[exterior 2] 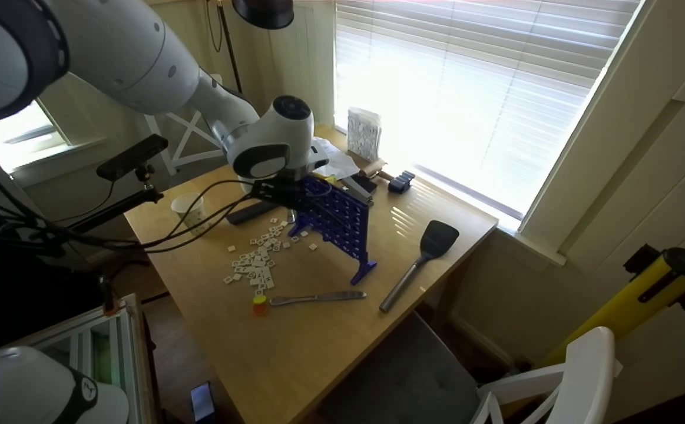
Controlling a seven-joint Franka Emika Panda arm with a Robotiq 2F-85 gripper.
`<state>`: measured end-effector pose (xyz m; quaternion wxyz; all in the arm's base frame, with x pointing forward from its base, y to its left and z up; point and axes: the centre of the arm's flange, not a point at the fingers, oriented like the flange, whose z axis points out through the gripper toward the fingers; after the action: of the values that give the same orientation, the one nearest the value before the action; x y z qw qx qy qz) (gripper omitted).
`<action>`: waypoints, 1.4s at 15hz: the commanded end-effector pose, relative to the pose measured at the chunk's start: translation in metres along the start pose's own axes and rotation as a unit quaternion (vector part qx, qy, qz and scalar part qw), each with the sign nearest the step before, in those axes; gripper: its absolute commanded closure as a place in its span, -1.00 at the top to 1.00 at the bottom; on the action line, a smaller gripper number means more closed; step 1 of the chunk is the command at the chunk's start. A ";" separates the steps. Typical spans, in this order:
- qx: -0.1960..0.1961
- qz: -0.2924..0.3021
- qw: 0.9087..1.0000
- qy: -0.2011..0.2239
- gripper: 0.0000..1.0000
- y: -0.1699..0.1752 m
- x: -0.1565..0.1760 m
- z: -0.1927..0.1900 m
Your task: Put the blue object up right
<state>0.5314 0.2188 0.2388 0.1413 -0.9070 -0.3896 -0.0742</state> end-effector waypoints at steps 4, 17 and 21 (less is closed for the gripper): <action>0.004 -0.005 1.000 0.004 -1.00 0.002 -0.002 0.007; -0.012 0.181 0.978 -0.104 0.06 -0.108 -0.079 -0.119; -0.061 0.273 0.954 -0.111 0.64 -0.144 -0.094 -0.182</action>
<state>0.4029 0.2034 0.3592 0.0994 -0.9751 -0.1935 0.0421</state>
